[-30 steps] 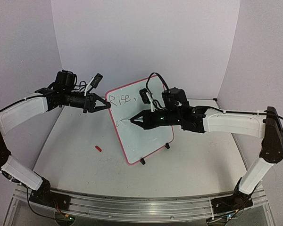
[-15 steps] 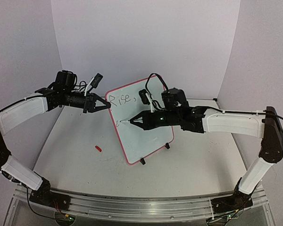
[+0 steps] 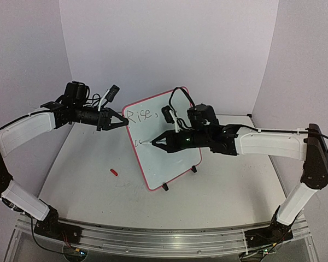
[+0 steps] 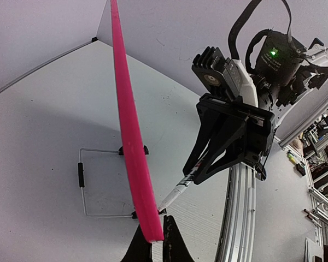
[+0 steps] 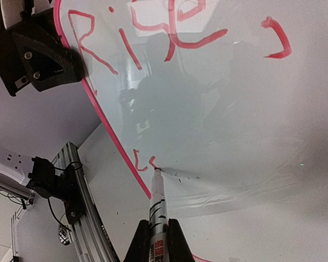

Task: Write a sentence on the whiteboard

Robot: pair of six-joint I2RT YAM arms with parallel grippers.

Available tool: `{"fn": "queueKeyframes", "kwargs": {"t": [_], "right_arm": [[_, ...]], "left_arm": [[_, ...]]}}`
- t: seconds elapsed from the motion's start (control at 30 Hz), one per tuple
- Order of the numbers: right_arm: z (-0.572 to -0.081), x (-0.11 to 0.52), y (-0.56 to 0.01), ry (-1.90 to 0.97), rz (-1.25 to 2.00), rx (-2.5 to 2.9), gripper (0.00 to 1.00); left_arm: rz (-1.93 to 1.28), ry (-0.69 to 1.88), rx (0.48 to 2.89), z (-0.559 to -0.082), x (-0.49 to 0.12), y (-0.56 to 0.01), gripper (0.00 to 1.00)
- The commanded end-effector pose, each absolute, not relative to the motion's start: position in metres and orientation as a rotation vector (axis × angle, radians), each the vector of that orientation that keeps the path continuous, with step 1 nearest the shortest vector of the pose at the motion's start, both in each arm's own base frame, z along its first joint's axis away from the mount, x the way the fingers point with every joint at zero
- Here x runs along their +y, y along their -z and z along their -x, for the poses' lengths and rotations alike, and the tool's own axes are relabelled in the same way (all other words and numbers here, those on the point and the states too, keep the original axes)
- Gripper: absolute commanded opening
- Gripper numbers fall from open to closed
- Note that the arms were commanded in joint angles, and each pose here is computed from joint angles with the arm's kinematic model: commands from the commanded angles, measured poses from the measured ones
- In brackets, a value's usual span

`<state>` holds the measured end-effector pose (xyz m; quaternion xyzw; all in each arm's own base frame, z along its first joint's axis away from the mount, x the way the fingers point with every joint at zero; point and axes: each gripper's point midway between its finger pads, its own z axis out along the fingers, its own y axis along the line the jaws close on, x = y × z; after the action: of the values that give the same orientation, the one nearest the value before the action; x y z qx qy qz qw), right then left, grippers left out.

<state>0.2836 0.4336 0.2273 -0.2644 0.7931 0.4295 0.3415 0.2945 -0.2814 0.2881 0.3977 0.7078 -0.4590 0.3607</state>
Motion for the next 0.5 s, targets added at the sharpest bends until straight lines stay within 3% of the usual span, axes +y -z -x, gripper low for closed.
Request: {"fn": "queueKeyframes", "kwargs": {"t": [0.0,0.47], "right_arm": [[-0.293,0.419,-0.234,-1.040,0.618,2.056,0.00],[-0.298,0.427,-0.260,-1.061,0.625,1.983,0.00]], "left_arm": [[-1.102,1.210,1.897,-0.278,-0.292,-0.262,0.00],[-1.107,1.209,1.894,-0.276,-0.293,-0.263,0.00]]}}
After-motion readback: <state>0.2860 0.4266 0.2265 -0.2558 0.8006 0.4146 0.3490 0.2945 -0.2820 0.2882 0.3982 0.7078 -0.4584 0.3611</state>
